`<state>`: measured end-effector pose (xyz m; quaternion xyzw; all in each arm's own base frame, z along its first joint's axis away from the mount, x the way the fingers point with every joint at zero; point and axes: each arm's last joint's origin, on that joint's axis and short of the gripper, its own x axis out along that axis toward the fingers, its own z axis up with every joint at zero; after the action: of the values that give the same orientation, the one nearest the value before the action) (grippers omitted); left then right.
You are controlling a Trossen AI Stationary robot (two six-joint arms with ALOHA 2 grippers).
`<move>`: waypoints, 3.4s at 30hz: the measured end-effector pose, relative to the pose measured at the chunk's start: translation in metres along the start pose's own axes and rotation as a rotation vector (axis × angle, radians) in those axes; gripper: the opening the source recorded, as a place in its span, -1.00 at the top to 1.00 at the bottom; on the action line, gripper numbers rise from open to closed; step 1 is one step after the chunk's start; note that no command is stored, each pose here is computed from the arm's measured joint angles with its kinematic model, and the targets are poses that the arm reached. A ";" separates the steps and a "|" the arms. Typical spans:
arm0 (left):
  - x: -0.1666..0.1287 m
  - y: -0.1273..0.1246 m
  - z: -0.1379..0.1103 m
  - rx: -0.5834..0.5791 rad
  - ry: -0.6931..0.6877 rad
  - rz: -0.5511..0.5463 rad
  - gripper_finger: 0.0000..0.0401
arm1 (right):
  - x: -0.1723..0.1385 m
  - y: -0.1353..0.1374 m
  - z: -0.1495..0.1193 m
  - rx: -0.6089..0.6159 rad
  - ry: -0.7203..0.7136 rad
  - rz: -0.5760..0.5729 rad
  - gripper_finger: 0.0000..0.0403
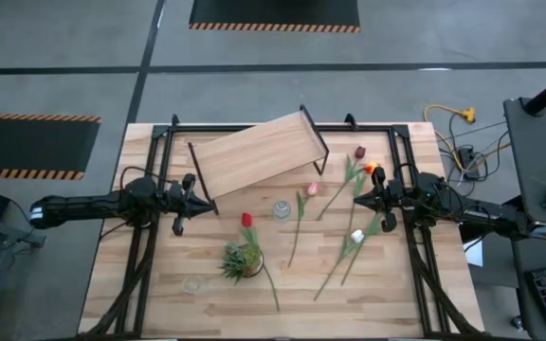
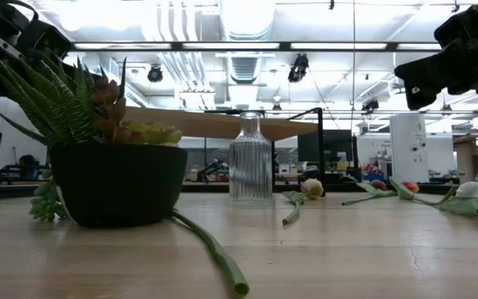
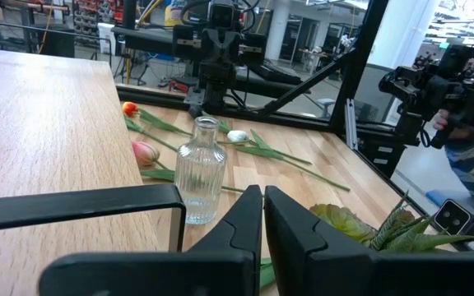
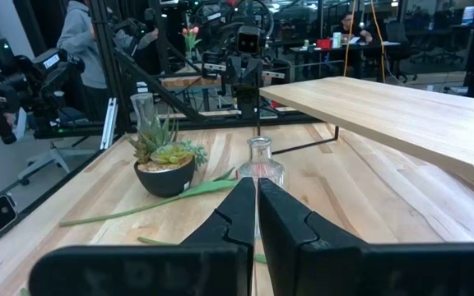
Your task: Pick and place flowers into a vace then onto a shelf
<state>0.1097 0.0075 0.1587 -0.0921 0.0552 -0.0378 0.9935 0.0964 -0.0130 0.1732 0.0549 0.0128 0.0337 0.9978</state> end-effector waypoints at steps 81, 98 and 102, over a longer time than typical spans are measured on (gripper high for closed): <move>0.000 0.001 -0.002 -0.066 0.016 0.009 1.00 | 0.089 0.017 0.131 0.744 0.707 -0.677 0.04; 0.000 0.000 -0.001 -0.067 0.015 0.008 1.00 | 0.084 0.011 0.096 0.828 1.049 -1.175 0.04; 0.000 0.000 -0.001 -0.067 0.015 0.008 1.00 | 0.090 0.007 0.077 0.836 1.030 -1.269 0.04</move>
<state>0.1098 0.0077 0.1576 -0.1246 0.0645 -0.0326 0.9896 0.1883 -0.0086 0.2488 0.3723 0.4947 -0.5076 0.5992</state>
